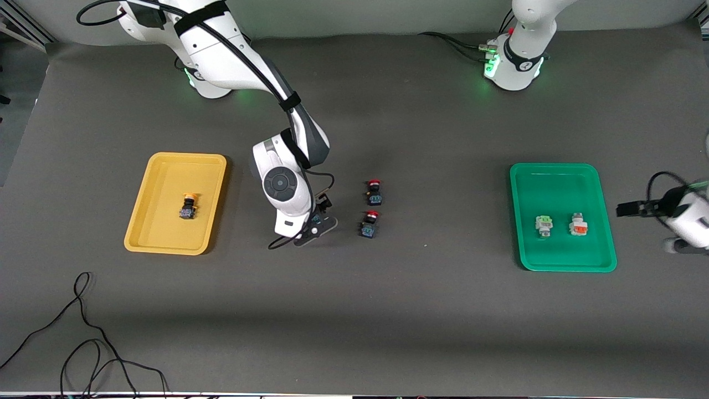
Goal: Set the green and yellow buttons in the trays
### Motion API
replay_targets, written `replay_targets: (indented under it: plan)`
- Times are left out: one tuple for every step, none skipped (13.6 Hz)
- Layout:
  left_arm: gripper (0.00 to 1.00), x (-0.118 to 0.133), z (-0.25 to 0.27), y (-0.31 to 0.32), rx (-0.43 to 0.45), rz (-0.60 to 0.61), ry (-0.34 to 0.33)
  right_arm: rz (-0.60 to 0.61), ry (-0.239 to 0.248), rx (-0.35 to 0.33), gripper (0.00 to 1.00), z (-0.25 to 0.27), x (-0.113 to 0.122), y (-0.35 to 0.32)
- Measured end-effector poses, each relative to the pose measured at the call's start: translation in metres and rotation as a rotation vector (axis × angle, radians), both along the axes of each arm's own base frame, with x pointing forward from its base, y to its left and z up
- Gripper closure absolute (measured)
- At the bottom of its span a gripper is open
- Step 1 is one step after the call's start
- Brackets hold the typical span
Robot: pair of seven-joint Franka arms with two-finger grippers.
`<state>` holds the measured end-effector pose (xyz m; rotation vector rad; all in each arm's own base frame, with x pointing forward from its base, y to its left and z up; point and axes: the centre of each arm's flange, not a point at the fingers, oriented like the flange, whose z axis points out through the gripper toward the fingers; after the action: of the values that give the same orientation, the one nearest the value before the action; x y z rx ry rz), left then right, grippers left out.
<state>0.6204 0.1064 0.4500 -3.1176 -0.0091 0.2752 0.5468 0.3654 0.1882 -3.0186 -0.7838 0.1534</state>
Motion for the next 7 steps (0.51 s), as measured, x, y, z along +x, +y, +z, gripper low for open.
replay_targets:
  plan:
    - [0.00, -0.003, 0.024, -0.004, -0.007, 0.006, -0.011, 0.002, 0.002, -0.002, 0.15, -0.002, -0.002, 0.001]
    - [0.00, -0.008, 0.044, -0.010, -0.010, 0.009, -0.022, 0.003, 0.003, -0.003, 0.17, -0.003, -0.003, 0.000]
    - [0.00, -0.014, 0.060, -0.019, -0.012, 0.006, -0.029, 0.002, 0.003, -0.004, 0.22, -0.004, -0.003, 0.000]
    - [0.00, -0.019, 0.072, -0.026, -0.012, 0.000, -0.035, 0.002, 0.003, -0.004, 0.22, -0.005, -0.003, 0.000]
    - [0.00, -0.022, 0.083, -0.035, -0.016, -0.006, -0.045, 0.002, 0.000, -0.005, 0.31, -0.006, -0.003, -0.001]
    - [0.00, -0.025, 0.092, -0.043, -0.026, -0.011, -0.058, 0.001, -0.005, -0.005, 0.44, -0.009, -0.003, -0.001]
    - [0.00, -0.028, 0.102, -0.051, -0.034, -0.014, -0.069, 0.001, -0.008, -0.004, 0.57, -0.010, -0.003, -0.001]
